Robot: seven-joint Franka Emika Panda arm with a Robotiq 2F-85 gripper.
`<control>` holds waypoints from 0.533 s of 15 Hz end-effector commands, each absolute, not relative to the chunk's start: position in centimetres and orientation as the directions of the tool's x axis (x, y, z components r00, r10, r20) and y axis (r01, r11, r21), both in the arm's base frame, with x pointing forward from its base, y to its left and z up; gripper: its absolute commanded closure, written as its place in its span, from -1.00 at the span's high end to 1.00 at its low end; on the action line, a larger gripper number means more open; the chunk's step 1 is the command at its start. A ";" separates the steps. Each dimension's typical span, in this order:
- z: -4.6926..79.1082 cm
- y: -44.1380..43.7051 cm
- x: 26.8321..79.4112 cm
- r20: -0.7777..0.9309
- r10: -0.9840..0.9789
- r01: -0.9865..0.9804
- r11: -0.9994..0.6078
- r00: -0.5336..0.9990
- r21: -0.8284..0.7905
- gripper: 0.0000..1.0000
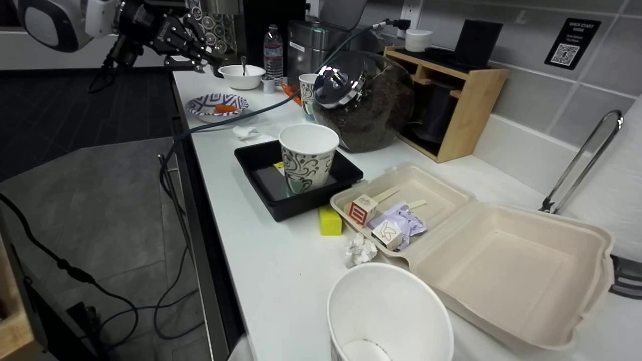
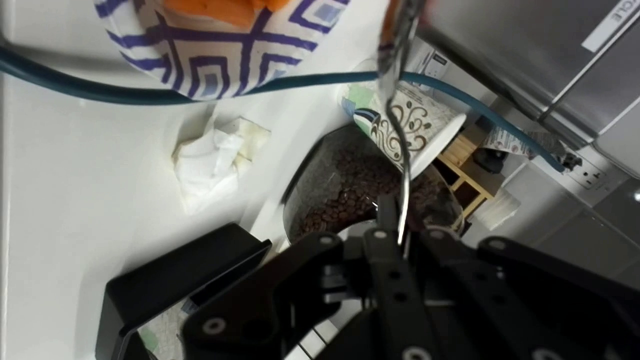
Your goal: Put the silver spoon in the black and white bowl.
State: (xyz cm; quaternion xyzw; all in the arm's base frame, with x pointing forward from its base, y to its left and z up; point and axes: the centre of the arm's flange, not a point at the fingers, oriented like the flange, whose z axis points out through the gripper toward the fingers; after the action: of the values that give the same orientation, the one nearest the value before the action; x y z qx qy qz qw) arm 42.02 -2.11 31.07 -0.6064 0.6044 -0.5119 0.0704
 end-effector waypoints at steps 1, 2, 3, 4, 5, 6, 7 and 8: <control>28.5 -3.6 43.8 0.490 -0.854 -0.701 -0.241 -0.175 -0.671 -0.98; 28.2 -3.9 44.2 0.469 -0.873 -0.718 -0.239 -0.136 -0.654 -0.98; 27.7 -4.2 44.5 0.463 -0.880 -0.737 -0.246 -0.101 -0.629 -0.98; 27.3 -4.4 44.8 0.447 -0.891 -0.749 -0.244 -0.077 -0.616 -0.98; 27.0 -4.6 45.1 0.434 -0.898 -0.757 -0.238 -0.067 -0.609 -0.98; 26.9 -4.7 45.3 0.417 -0.907 -0.763 -0.230 -0.057 -0.604 -0.98; 26.7 -4.9 45.4 0.416 -0.908 -0.773 -0.232 -0.046 -0.590 -0.98; 26.5 -5.1 45.6 0.417 -0.908 -0.778 -0.230 -0.045 -0.585 -0.98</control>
State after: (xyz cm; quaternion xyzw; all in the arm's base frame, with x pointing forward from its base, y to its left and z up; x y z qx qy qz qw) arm 44.70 -4.35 27.13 -0.6767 0.6142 -0.3968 0.0863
